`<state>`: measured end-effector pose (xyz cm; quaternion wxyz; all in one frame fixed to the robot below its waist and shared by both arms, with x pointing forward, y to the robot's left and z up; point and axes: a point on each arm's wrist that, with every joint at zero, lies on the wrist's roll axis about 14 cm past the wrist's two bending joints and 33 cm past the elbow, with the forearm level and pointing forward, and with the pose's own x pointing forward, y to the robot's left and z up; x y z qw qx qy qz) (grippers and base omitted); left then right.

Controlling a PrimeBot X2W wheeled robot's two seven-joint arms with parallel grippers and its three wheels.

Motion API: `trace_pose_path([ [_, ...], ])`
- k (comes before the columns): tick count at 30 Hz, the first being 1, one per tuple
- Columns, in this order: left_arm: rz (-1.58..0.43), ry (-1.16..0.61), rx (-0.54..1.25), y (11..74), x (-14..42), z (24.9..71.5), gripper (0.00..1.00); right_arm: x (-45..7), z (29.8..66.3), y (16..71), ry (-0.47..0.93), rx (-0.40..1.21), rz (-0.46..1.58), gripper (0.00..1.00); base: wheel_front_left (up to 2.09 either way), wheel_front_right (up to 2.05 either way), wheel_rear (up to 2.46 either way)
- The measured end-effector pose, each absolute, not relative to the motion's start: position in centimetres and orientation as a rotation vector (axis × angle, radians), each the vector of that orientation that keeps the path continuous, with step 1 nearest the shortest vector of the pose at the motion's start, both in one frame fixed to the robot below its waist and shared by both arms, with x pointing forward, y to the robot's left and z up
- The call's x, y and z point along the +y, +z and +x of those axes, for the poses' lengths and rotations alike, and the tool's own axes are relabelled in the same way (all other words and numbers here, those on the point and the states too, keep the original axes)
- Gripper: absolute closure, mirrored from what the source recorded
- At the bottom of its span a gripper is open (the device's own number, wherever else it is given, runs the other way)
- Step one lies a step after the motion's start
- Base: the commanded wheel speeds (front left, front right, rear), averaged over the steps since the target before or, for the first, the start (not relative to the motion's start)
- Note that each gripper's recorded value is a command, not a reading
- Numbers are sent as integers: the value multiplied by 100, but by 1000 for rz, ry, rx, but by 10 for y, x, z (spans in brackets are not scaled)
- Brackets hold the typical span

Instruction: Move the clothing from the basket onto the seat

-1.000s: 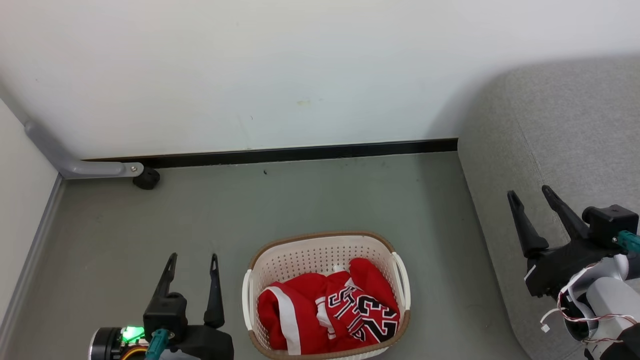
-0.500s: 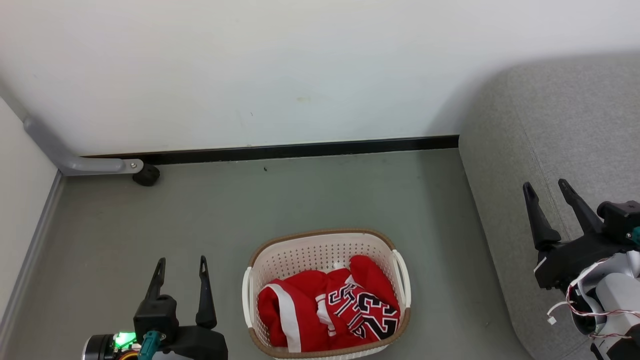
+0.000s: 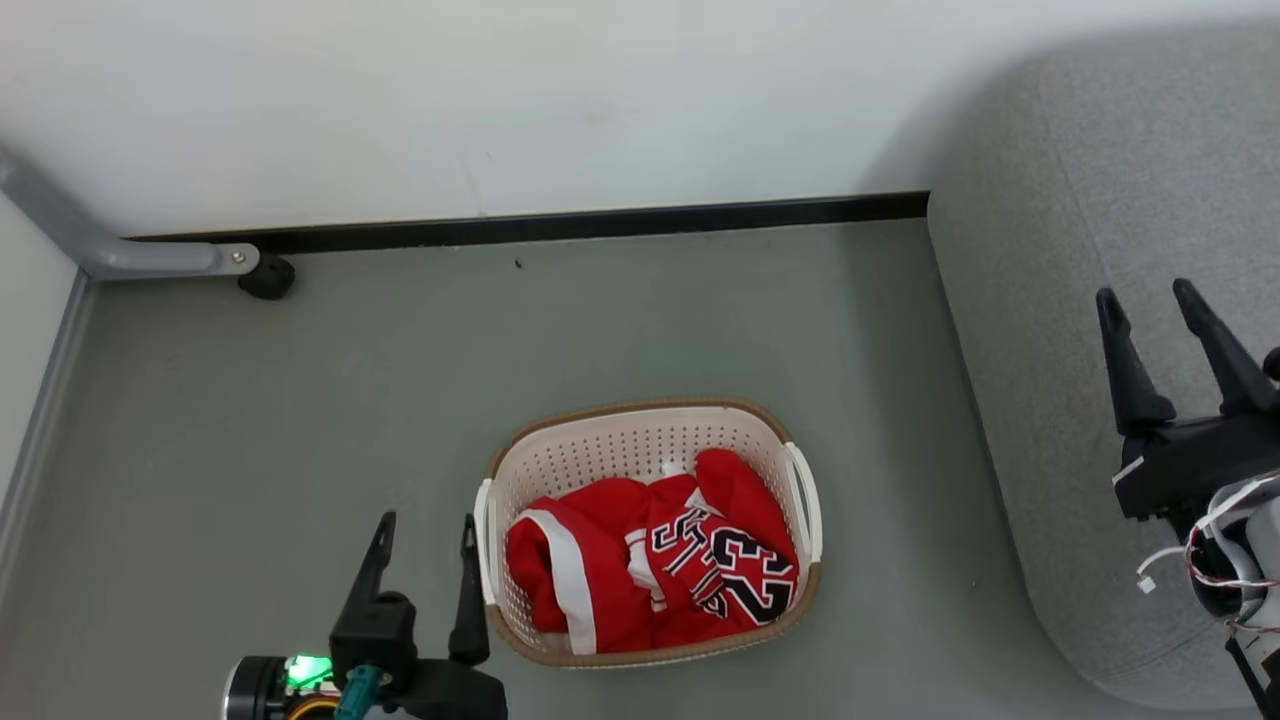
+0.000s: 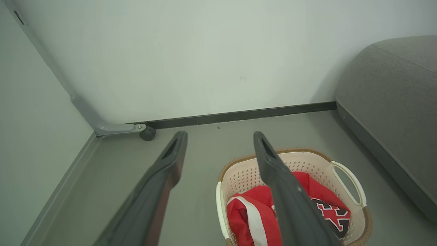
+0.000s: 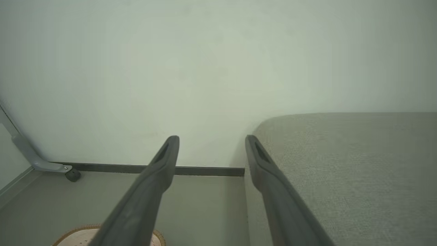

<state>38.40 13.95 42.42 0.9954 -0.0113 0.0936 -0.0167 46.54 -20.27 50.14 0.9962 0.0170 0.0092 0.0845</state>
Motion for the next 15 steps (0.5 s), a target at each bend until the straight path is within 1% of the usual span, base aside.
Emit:
trace_pose_path([
  [6,-108,-136,260,403,99,385,0,-207,487,508,176,-19,30,0,0,0,0],
  [15,-231,-212,331,382,64,409,0,-217,512,502,188,-38,3,0,0,0,0],
])
